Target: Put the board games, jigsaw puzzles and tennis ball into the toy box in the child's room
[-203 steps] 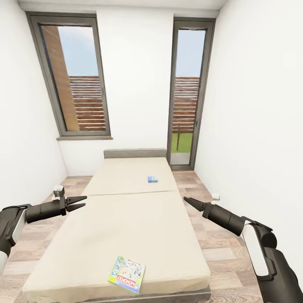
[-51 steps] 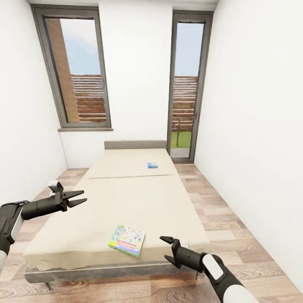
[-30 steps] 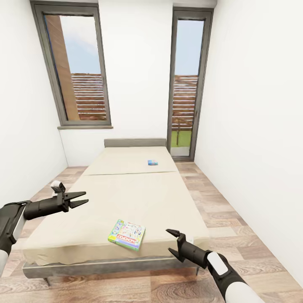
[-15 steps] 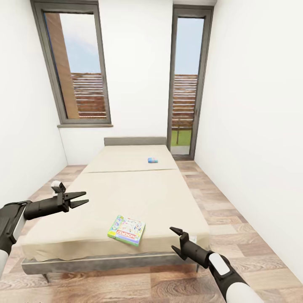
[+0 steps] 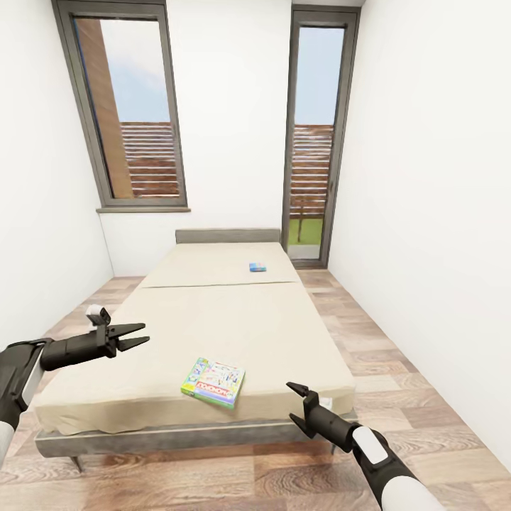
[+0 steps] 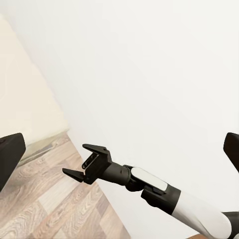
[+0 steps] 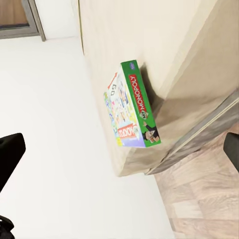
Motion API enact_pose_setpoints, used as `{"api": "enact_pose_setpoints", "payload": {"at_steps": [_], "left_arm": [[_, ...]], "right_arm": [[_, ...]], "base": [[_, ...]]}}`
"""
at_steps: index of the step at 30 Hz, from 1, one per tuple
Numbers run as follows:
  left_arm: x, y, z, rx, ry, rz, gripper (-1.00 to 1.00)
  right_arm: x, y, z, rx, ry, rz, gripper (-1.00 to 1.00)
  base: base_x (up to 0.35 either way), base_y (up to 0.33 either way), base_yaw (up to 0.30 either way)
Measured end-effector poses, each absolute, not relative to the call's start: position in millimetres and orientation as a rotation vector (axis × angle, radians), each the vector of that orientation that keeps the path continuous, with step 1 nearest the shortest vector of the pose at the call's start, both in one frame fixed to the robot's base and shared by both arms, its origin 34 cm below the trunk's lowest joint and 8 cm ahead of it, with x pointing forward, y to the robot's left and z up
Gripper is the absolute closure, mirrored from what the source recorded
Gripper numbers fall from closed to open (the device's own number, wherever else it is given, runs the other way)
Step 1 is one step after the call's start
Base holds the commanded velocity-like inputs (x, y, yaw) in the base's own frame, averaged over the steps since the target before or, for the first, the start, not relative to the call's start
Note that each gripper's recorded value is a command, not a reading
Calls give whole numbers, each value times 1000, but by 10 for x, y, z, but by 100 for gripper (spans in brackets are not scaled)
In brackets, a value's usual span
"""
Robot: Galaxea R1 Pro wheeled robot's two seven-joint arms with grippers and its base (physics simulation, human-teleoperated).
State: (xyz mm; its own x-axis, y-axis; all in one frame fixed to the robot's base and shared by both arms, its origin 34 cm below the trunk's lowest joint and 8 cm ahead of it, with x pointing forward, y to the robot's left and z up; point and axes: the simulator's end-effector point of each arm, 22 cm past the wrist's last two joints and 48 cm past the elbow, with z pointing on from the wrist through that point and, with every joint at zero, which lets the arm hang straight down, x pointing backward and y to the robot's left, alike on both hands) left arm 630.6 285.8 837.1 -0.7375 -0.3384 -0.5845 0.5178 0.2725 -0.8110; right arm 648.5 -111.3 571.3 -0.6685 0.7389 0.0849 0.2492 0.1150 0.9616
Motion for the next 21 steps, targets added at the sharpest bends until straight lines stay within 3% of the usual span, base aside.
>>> {"api": "enact_pose_setpoints", "payload": {"at_steps": [6,15,21], "left_arm": [[6273,2819,8510,221,1822,-1515,-100],[5850,2105,8711,505,1771,-1540,-100],[5792,1998,8712,541,1770,-1551,-100]], "right_arm": [[6475,-1066,5729,949,1988,1587,-100],[6488,-1057,5765,929,1982,1589,-100],[6495,-1060,5768,925,1980,1585,-100]], "base": [[0,0,0],[0,0,0],[-37,25,0]]}}
